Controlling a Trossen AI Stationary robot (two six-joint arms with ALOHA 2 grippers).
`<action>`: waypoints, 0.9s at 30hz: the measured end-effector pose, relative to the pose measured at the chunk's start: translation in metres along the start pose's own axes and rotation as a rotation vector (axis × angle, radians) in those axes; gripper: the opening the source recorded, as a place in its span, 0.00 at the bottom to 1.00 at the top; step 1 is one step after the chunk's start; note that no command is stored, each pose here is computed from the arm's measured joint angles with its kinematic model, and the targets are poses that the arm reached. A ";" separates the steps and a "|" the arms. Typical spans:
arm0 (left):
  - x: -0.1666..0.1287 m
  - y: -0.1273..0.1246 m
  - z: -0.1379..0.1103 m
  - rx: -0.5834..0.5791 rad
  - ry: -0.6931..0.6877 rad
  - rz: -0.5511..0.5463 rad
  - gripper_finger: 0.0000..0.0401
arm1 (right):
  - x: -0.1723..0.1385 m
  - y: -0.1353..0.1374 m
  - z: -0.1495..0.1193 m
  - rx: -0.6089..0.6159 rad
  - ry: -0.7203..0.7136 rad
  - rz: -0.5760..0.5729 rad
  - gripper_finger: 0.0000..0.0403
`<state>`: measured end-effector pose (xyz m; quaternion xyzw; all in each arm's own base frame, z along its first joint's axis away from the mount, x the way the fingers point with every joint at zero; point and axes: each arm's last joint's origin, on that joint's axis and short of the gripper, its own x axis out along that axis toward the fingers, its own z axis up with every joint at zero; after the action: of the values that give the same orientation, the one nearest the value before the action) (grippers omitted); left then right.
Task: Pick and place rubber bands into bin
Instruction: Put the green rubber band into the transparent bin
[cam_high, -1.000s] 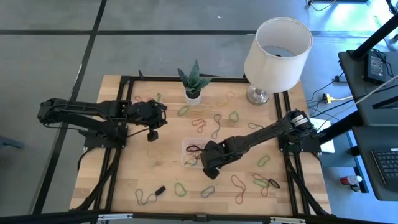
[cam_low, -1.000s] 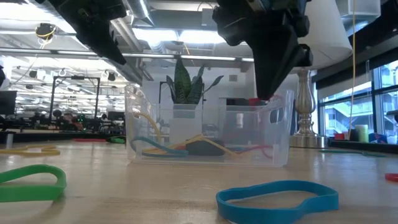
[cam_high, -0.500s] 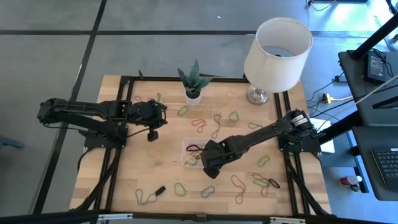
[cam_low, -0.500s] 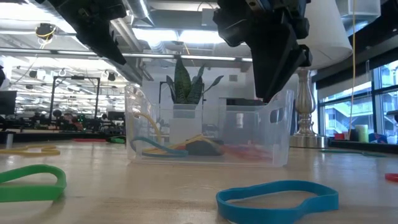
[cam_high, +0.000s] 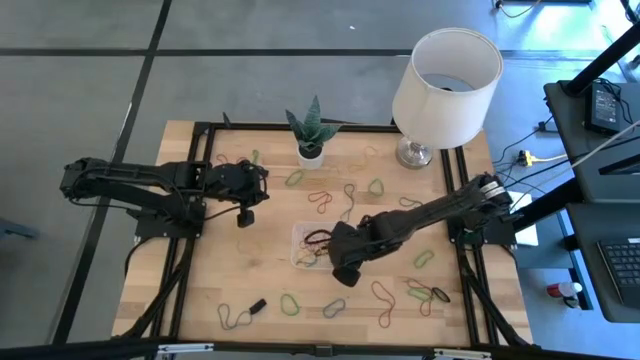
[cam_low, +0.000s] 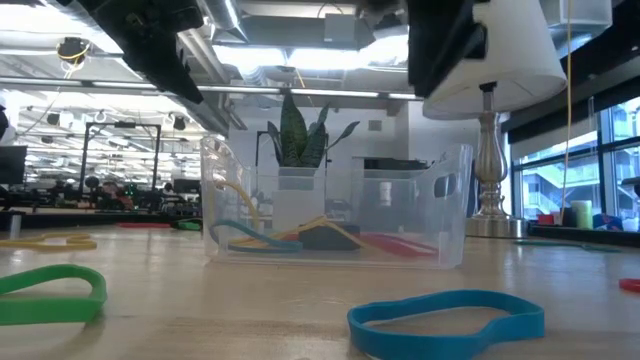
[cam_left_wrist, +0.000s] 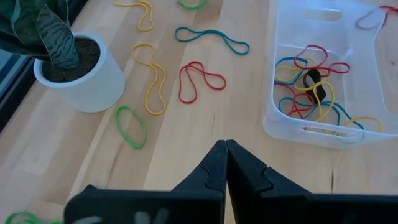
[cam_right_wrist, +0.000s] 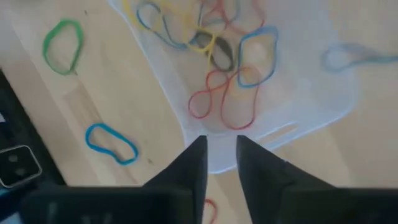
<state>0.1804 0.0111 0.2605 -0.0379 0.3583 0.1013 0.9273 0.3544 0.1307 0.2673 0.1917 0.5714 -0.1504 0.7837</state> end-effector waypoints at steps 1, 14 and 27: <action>0.000 0.000 0.000 -0.001 -0.005 0.000 0.00 | -0.007 0.000 -0.003 -0.020 -0.024 0.001 0.19; 0.000 -0.001 0.009 -0.014 -0.096 -0.002 0.00 | -0.035 -0.064 -0.081 0.031 -0.270 0.087 0.01; -0.001 0.001 0.015 -0.147 -0.163 0.059 0.00 | -0.002 -0.156 -0.145 0.007 -0.394 0.186 0.01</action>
<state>0.1891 0.0143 0.2723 -0.0869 0.2740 0.1573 0.9448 0.1617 0.0619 0.2095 0.2132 0.3863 -0.1137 0.8901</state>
